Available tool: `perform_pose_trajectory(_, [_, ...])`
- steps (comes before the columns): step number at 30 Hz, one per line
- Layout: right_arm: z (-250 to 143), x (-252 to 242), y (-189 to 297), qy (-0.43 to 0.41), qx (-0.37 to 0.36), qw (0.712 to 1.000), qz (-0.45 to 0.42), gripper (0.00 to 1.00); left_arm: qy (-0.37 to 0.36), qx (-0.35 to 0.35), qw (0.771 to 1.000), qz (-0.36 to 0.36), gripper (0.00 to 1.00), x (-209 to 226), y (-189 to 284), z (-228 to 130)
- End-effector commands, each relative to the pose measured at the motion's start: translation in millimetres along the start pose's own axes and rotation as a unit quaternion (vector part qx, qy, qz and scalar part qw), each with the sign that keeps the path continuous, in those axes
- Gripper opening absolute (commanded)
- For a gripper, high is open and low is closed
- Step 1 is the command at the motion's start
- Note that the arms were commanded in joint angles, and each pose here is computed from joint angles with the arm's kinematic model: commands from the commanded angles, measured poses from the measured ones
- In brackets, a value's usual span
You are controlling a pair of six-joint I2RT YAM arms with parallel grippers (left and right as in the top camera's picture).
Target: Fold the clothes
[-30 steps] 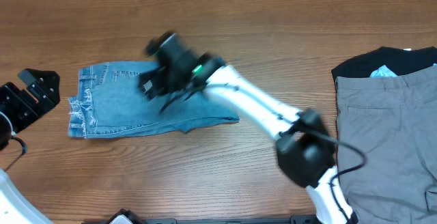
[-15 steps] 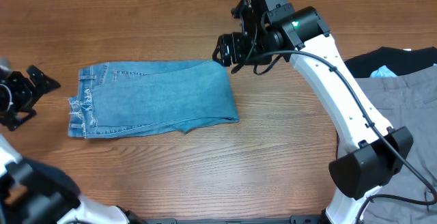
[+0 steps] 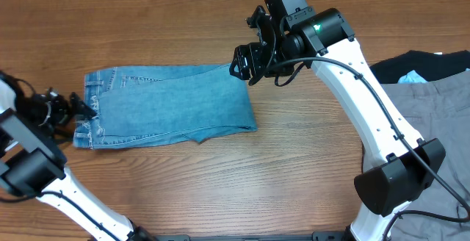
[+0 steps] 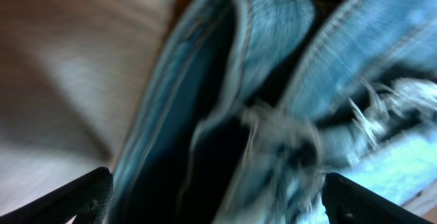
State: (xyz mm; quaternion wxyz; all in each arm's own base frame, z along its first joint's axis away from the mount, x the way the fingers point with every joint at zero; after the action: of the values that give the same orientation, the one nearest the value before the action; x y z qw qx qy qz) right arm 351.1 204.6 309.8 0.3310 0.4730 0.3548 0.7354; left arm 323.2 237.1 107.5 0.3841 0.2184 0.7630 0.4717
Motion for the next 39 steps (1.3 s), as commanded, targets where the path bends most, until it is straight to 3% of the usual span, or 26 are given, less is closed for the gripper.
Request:
perform_pose_trajectory(1, [-2, 10, 17, 0.018, -0.021, 1.000, 0.008, 0.82, -0.033, 0.018, 0.999, 0.021, 1.00, -10, -19, 5])
perform_pose_trajectory(3, [-2, 10, 17, 0.018, -0.021, 1.000, 0.008, 0.82, -0.047, 0.022, 0.998, 0.041, 0.98, -17, -26, 6])
perform_pose_trajectory(5, [-2, 10, 17, 0.018, -0.021, 1.000, 0.008, 0.82, -0.056, 0.024, 0.997, 0.054, 0.89, -21, -30, 6])
perform_pose_trajectory(11, [-4, 9, 17, 0.015, -0.014, 1.000, 0.006, 0.81, -0.057, 0.035, 0.994, 0.092, 0.04, -34, -36, 3])
perform_pose_trajectory(18, [-4, 8, 17, 0.013, -0.013, 1.000, 0.006, 0.81, -0.033, 0.007, 0.995, 0.096, 0.04, -47, 27, -9])
perform_pose_trajectory(23, [-4, 8, 17, 0.011, -0.013, 1.000, 0.006, 0.80, -0.055, -0.099, 0.987, 0.115, 0.04, -86, 125, -44])
perform_pose_trajectory(27, [-4, 8, 17, 0.011, -0.014, 1.000, 0.004, 0.80, -0.090, -0.169, 0.975, 0.113, 0.04, -121, 165, -76])
perform_pose_trajectory(34, [-1, -15, 24, -0.039, -0.027, 0.997, -0.058, 0.81, -0.186, -0.171, 0.961, 0.115, 0.06, -197, 149, -113])
perform_pose_trajectory(39, [1, -46, 38, -0.080, -0.031, 0.994, -0.074, 0.80, -0.180, -0.145, 0.945, 0.233, 0.11, -232, 96, -115])
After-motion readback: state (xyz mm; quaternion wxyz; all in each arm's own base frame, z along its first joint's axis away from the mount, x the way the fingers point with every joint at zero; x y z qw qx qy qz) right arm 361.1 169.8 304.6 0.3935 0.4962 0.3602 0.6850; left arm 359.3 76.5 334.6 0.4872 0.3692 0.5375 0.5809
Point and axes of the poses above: each gripper's point midway between its finger pads, its own y axis back along the fingers, its own x axis along the line the jaws close on, z = x × y, the point moved 10 cm from there along y, back along the fingers, and after that the axes turned 1 degree about y, right-handed, at the moved point
